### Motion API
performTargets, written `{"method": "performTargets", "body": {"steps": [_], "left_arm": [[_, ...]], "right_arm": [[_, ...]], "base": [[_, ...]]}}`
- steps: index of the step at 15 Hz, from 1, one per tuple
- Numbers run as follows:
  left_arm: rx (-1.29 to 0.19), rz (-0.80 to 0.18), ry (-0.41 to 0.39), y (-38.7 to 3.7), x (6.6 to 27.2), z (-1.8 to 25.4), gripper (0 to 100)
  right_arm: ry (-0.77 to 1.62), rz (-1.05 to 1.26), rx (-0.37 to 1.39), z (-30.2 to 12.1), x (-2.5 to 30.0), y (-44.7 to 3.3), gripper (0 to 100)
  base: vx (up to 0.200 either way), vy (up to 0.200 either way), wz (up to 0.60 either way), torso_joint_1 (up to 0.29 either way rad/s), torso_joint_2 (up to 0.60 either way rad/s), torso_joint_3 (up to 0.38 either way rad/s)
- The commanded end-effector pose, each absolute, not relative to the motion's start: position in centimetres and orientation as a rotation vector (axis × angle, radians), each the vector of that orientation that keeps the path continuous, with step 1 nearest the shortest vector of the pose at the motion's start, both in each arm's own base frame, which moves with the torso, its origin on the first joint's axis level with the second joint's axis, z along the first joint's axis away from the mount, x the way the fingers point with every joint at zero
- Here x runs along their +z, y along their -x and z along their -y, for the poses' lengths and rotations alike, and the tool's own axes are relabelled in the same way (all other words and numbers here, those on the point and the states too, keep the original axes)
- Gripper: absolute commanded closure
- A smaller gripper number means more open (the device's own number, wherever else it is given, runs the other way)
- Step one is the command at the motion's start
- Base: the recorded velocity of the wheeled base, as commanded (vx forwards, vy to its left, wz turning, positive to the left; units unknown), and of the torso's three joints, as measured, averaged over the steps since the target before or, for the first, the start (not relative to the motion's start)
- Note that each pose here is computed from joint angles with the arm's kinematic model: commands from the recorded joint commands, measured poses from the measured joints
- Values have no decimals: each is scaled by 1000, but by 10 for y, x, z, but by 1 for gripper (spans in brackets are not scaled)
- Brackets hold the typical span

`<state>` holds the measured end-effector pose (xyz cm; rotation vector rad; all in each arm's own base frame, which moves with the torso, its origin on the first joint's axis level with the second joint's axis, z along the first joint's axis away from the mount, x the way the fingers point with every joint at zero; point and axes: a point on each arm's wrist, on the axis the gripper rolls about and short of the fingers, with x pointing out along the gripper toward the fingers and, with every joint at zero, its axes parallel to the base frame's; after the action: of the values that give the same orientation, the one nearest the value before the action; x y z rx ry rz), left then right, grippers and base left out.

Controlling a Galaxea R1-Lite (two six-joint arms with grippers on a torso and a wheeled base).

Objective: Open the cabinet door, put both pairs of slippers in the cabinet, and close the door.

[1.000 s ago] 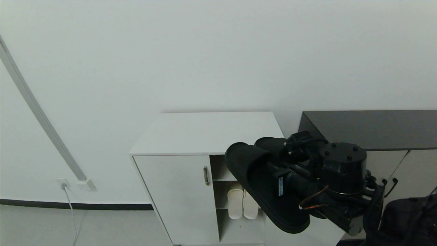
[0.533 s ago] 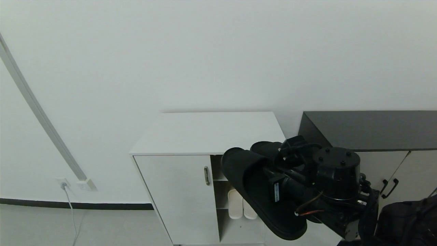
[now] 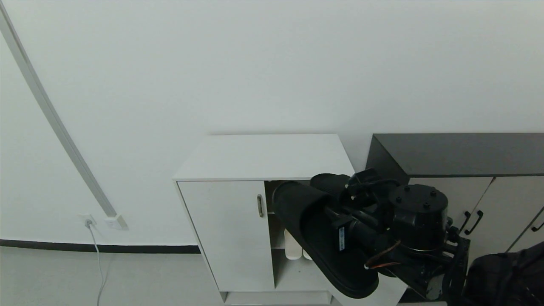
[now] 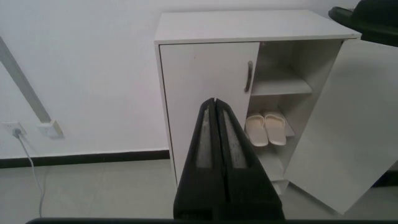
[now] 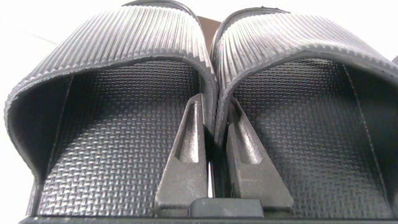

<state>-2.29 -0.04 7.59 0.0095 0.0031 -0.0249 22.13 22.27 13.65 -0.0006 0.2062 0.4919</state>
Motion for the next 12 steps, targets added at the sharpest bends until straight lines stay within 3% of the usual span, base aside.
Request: {"method": "performTargets", "body": {"steps": [1, 4, 12], "left_arm": [[-26, -3, -11, 23, 76, 0, 100], [-26, -4, -9, 23, 75, 0, 100], [-25, -3, -9, 23, 76, 0, 100]], "right_arm": [[6, -215, 489, -223, 133, -223, 100], [17, -208, 491, -223, 128, -223, 100], [38, -217, 492, -224, 123, -223, 100]], "base": [[0, 0, 0, 0, 0, 0], [0, 133, 0, 2, 0, 0], [0, 0, 0, 0, 0, 0]]}}
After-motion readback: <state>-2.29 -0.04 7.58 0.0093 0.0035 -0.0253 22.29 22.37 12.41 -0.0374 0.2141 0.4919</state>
